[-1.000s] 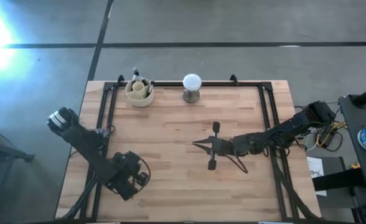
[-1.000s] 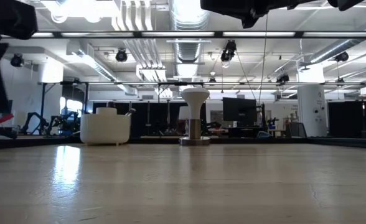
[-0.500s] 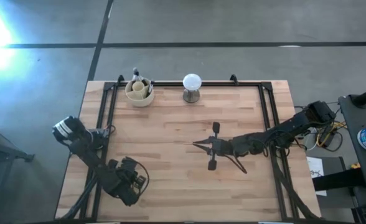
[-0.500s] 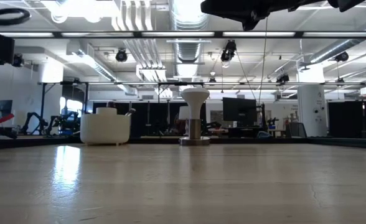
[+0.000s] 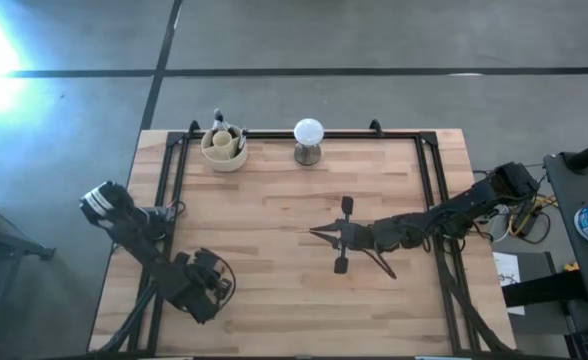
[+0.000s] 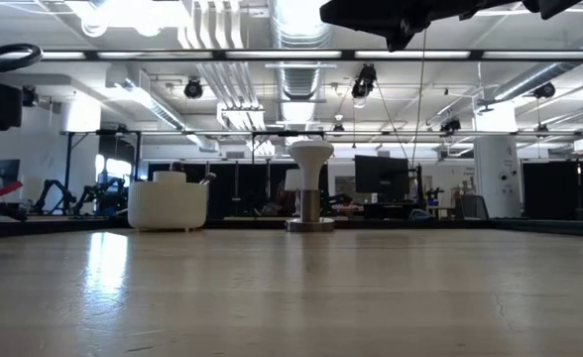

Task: Put items in baskets/containers
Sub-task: Put the lash brush into the organizer

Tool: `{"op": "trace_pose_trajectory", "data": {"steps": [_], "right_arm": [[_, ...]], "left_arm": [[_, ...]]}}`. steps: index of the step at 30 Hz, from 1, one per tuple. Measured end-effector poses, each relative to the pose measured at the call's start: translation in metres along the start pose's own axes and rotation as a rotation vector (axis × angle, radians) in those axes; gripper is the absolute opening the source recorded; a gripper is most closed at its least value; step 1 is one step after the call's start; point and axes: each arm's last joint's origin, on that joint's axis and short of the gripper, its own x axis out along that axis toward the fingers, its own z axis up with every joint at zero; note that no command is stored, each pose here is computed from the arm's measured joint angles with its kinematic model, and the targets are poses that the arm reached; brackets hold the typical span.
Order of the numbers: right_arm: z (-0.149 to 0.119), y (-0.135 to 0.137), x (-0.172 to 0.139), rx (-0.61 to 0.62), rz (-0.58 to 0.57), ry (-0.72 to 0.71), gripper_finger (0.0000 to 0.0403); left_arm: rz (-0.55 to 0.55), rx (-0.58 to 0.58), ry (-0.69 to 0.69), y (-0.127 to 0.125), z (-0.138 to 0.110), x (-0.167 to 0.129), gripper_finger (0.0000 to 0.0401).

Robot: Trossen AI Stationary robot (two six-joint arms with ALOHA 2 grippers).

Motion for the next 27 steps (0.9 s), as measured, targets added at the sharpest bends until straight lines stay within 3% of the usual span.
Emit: {"op": "trace_pose_trajectory", "data": {"steps": [8,22,27], "right_arm": [[-0.001,0.000,0.000,-0.002,0.000,0.007,0.0018],[-0.001,0.000,0.000,-0.004,0.000,0.009,0.0018],[-0.001,0.000,0.000,-0.007,0.000,0.009,0.0018]], "left_arm": [[-0.093,-0.025,-0.020,-0.005,0.010,-0.016,0.0094],[-0.079,-0.054,-0.014,-0.009,0.018,-0.010,0.0094],[-0.122,-0.075,0.002,-0.008,0.015,-0.002,0.0094]]}}
